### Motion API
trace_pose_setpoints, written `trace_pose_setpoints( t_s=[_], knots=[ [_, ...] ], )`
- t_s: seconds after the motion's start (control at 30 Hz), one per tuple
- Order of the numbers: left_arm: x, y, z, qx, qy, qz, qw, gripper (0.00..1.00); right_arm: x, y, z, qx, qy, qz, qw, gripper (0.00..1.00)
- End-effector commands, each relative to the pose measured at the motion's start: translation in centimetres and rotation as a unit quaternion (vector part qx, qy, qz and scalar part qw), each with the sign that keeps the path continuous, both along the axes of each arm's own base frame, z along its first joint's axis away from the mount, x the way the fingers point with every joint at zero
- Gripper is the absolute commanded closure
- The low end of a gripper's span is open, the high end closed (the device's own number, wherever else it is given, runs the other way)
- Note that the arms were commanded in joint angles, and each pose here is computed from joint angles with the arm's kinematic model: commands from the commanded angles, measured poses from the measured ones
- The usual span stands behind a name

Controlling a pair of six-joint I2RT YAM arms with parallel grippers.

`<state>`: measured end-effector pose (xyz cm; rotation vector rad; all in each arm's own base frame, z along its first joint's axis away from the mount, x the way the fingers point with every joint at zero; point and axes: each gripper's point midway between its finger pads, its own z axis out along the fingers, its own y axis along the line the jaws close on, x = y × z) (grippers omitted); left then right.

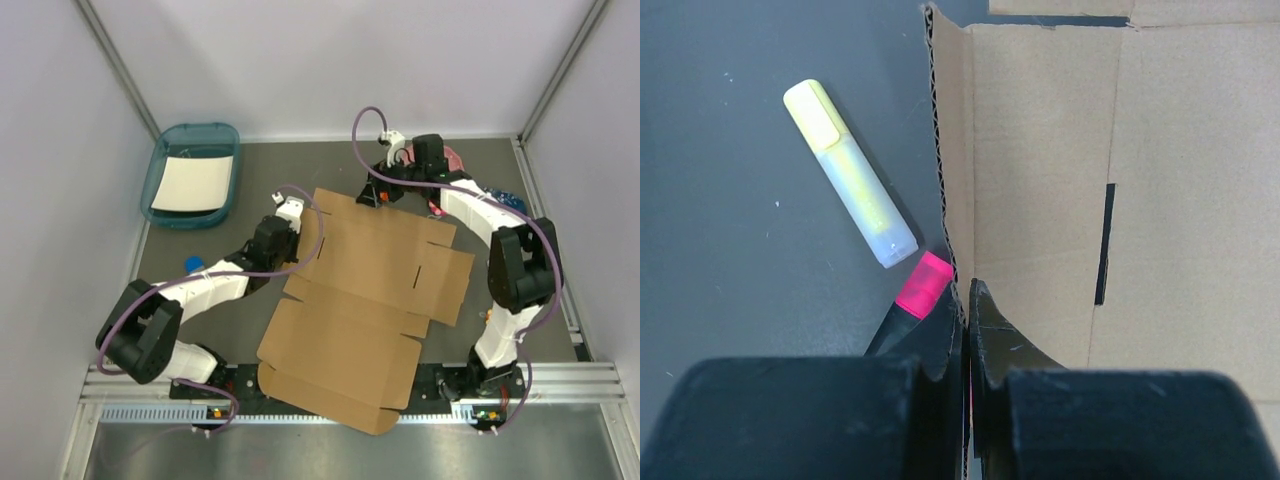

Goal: Fold the paper box

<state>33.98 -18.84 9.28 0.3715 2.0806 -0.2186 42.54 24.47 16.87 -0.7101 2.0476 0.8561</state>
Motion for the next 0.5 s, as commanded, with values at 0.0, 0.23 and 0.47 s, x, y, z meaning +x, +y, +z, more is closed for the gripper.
trace_pose_setpoints(
  t_s=[0.0, 0.23, 0.47],
  knots=[
    [0.7, -0.1, 2.0, -0.013, -0.043, 0.009, 0.999, 1.00, 0.5, 0.7, -0.7, 0.008, 0.000, 0.018, 1.000, 0.18],
    [0.8, 0.2, 1.7, -0.004, -0.036, 0.019, 0.999, 1.00, -0.4, 1.2, -2.8, -0.002, 0.018, 0.027, 0.999, 0.24],
    [0.7, 0.3, 1.5, -0.010, -0.029, 0.027, 0.999, 1.00, -1.2, 2.9, -4.2, -0.032, 0.024, 0.044, 0.998, 0.35]
  ],
)
